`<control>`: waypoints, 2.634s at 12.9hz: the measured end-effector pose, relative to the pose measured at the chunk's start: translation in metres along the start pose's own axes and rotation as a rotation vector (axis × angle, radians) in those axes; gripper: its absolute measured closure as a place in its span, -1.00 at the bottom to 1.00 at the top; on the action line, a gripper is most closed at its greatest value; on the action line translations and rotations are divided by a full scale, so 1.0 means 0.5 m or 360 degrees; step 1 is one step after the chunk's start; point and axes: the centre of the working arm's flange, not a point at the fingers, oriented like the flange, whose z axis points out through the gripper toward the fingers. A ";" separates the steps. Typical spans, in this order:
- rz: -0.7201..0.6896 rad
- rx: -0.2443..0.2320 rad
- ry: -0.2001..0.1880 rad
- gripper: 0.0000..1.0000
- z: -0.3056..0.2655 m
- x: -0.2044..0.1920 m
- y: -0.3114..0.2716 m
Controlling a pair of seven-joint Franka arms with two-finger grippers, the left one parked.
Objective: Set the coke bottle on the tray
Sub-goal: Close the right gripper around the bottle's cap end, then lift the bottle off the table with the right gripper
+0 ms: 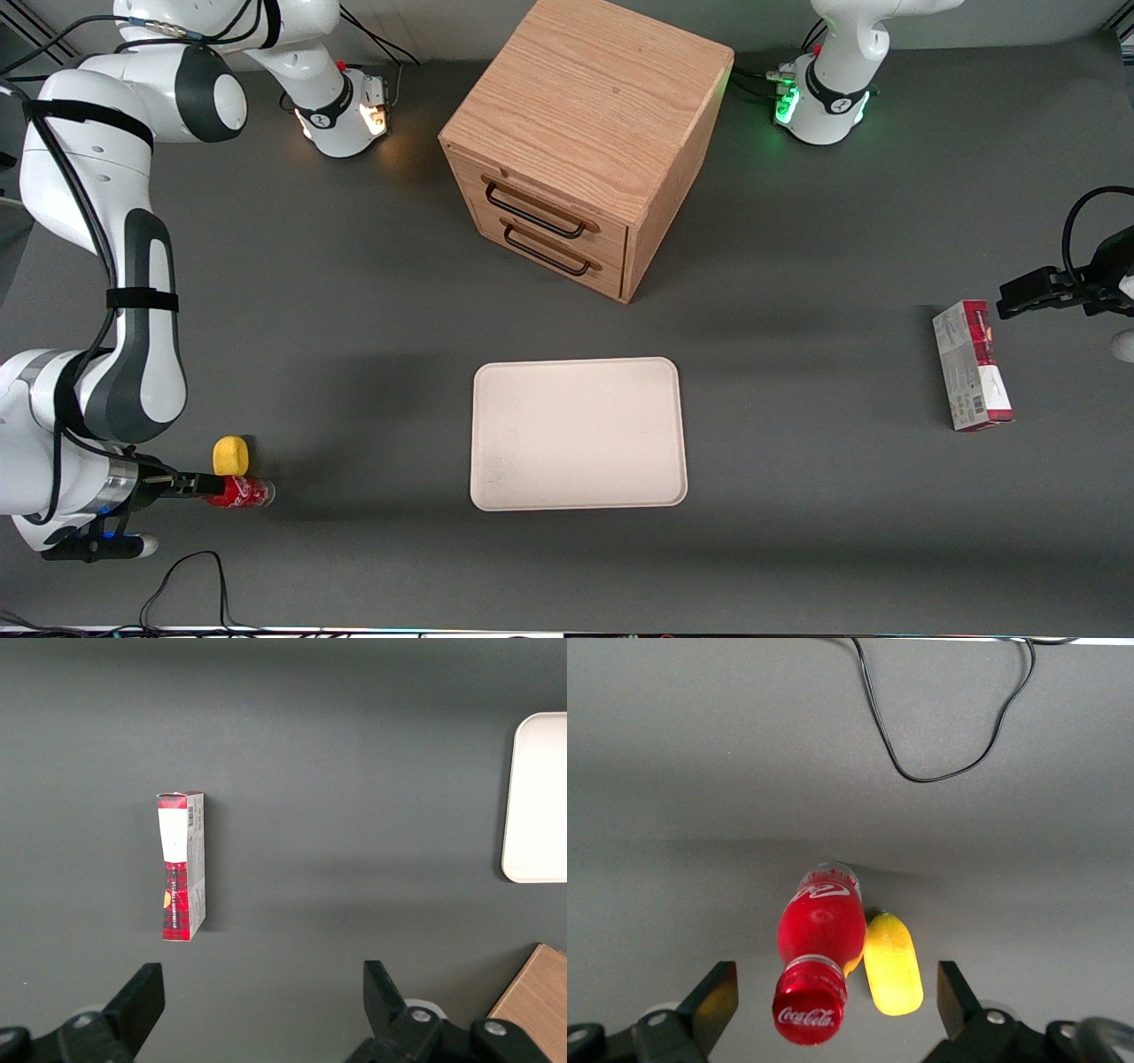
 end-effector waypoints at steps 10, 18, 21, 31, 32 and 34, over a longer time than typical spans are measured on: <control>0.0037 0.0007 0.0004 0.37 -0.001 0.001 -0.005; 0.0094 0.0011 -0.0057 0.37 -0.061 -0.012 -0.023; 0.0102 0.0019 -0.0133 0.37 -0.226 -0.061 -0.016; -0.0015 0.0064 -0.0216 0.37 -0.545 -0.365 -0.045; -0.0037 0.0067 -0.0224 0.37 -0.544 -0.391 -0.061; -0.0057 0.0063 -0.0229 0.37 -0.530 -0.403 -0.107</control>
